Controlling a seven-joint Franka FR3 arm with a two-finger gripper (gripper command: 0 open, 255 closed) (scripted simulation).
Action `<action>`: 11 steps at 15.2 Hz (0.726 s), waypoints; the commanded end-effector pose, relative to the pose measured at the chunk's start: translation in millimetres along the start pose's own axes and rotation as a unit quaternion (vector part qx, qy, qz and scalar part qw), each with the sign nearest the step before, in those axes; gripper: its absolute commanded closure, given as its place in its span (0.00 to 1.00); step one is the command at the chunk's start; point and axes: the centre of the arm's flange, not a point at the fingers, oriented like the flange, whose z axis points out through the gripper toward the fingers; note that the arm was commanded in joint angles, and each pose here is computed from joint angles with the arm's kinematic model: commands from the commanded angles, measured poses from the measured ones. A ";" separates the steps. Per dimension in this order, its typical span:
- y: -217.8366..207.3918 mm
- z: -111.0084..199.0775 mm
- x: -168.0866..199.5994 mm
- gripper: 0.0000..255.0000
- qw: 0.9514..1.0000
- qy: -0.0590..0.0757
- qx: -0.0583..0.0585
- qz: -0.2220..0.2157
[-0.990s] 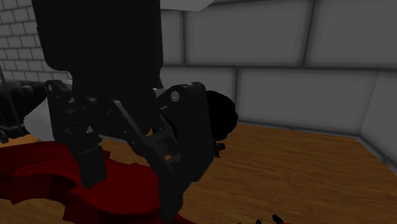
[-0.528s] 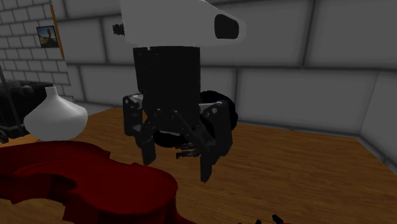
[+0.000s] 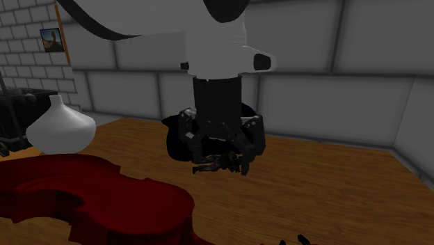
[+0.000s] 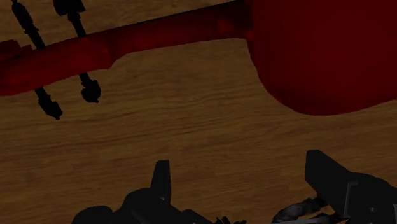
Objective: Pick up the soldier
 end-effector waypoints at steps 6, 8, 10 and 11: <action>-5.7 30.5 79.1 0.00 1.000 0.024 0.003 0.002; -6.5 35.1 93.4 0.00 1.000 0.028 0.004 0.002; -6.7 45.6 92.8 0.00 1.000 0.028 0.004 0.002; -6.7 50.9 92.4 0.00 1.000 0.028 0.004 0.002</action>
